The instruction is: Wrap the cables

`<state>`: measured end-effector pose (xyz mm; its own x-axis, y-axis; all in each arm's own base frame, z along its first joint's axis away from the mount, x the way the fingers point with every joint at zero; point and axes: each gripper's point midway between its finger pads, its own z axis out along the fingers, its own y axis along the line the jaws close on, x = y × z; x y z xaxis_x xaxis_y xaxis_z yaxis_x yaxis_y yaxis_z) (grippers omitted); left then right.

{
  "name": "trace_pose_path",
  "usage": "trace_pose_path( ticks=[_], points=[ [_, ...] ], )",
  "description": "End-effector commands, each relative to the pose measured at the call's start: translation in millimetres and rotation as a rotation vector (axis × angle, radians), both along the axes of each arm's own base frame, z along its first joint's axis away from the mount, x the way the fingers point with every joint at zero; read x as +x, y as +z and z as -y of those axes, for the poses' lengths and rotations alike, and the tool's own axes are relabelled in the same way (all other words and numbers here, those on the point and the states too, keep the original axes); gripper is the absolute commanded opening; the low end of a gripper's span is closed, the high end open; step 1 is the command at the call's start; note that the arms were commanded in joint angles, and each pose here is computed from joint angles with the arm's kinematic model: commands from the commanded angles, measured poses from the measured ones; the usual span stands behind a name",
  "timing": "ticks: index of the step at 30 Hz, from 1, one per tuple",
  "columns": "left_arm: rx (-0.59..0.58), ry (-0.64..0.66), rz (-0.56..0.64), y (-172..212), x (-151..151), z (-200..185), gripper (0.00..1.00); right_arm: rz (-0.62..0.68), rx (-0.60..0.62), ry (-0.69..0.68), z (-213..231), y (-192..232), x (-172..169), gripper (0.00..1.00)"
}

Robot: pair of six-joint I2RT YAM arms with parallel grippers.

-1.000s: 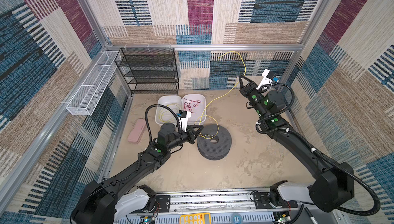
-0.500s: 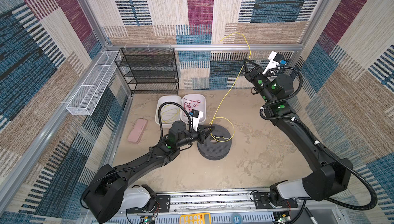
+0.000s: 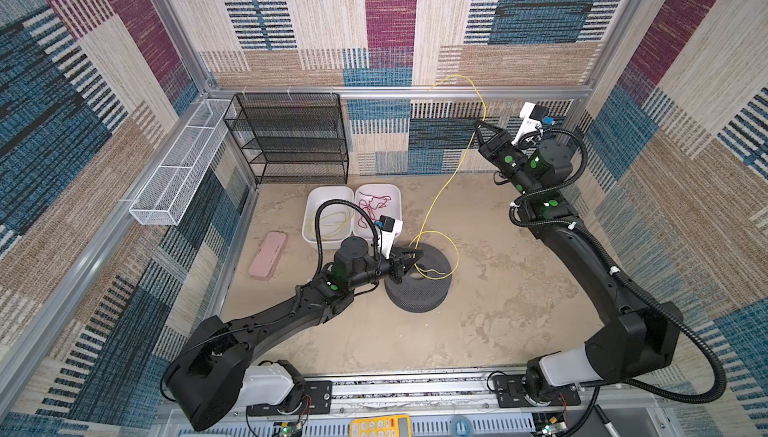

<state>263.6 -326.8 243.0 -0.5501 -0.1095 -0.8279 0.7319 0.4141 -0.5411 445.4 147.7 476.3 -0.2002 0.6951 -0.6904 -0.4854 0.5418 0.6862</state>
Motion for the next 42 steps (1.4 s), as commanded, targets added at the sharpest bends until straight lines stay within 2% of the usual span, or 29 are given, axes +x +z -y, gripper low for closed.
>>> trace_pose_path(
  ticks=[1, 3, 6, 7, 9, 14, 15, 19, 21, 24, 30, 36, 42],
  points=[
    [0.043, 0.001, 0.025, -3, -1, -2, 0.02, 0.052, 0.013, 0.025, -1, 9, -13, 0.0],
    [0.054, 0.021, 0.05, 1, 1, -5, 0.11, 0.042, 0.007, 0.033, -2, 1, -16, 0.0],
    [0.077, 0.052, 0.101, 11, 4, -11, 0.13, 0.024, 0.003, 0.03, 0, -10, -19, 0.0],
    [0.087, 0.067, 0.114, 14, 6, -14, 0.11, 0.019, 0.002, 0.028, 0, -13, -20, 0.0],
    [0.092, 0.084, 0.14, 22, 8, -17, 0.0, 0.009, 0.0, 0.028, 0, -19, -20, 0.0],
    [0.077, 0.085, 0.153, 36, 11, -14, 0.0, -0.042, -0.008, 0.055, -5, -39, -18, 0.0],
    [0.072, 0.088, 0.148, 38, 13, -13, 0.0, -0.056, -0.013, 0.063, -6, -44, -18, 0.06],
    [0.061, 0.119, 0.131, 47, 21, -12, 0.0, -0.111, -0.056, 0.075, -8, -62, -20, 0.47],
    [0.061, 0.139, 0.125, 50, 26, -12, 0.0, -0.123, -0.077, 0.083, -9, -68, -27, 0.56],
    [0.065, 0.171, 0.119, 57, 35, -10, 0.0, -0.146, -0.099, 0.093, -7, -80, -41, 0.64],
    [0.097, 0.228, 0.057, 53, 56, -5, 0.0, -0.212, -0.158, 0.155, -11, -117, -76, 0.65],
    [0.07, 0.202, 0.027, 52, 63, 9, 0.0, -0.255, -0.191, 0.28, -34, -148, -104, 0.64],
    [0.059, 0.191, 0.004, 50, 68, 16, 0.0, -0.269, -0.223, 0.333, -58, -157, -110, 0.64]
  ],
)
